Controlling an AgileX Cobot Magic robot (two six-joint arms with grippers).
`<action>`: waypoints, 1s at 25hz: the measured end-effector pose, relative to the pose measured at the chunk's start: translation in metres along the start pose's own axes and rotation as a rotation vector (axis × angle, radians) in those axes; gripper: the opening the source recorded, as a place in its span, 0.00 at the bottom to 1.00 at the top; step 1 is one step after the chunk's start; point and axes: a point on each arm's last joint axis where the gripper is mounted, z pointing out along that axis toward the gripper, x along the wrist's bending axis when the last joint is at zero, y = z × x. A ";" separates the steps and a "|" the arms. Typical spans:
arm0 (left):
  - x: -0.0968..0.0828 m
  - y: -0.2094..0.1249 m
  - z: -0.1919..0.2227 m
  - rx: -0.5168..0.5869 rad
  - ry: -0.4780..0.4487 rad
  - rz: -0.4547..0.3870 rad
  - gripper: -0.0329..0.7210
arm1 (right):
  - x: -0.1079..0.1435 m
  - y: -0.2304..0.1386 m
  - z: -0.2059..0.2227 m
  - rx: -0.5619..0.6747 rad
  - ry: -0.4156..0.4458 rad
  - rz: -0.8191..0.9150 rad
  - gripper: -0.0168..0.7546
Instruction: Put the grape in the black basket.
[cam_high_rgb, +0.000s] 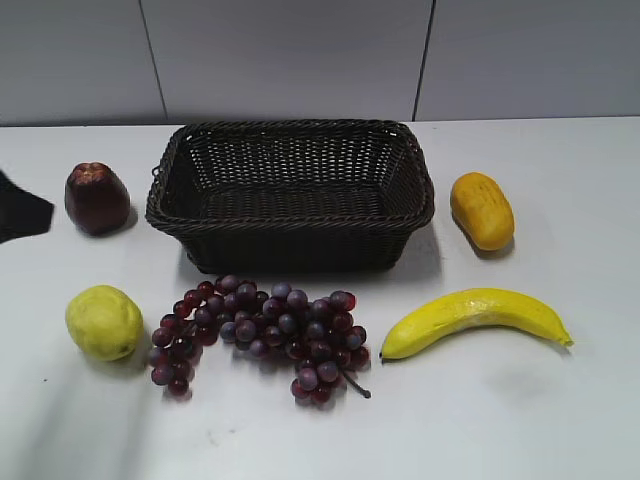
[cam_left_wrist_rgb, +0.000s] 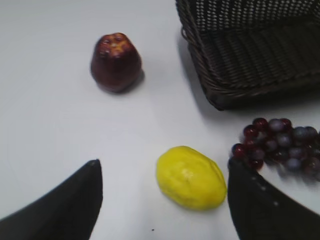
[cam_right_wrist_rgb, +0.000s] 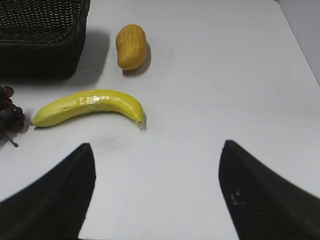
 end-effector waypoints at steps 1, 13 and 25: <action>-0.007 0.005 0.008 0.023 -0.026 0.028 0.81 | 0.000 0.000 0.000 0.000 0.000 0.000 0.78; -0.121 0.019 0.087 0.328 -0.293 0.464 0.90 | 0.000 0.000 0.000 0.000 0.000 0.000 0.78; -0.163 -0.003 0.169 0.477 -0.326 0.668 0.90 | 0.000 0.000 0.000 0.000 0.000 0.000 0.78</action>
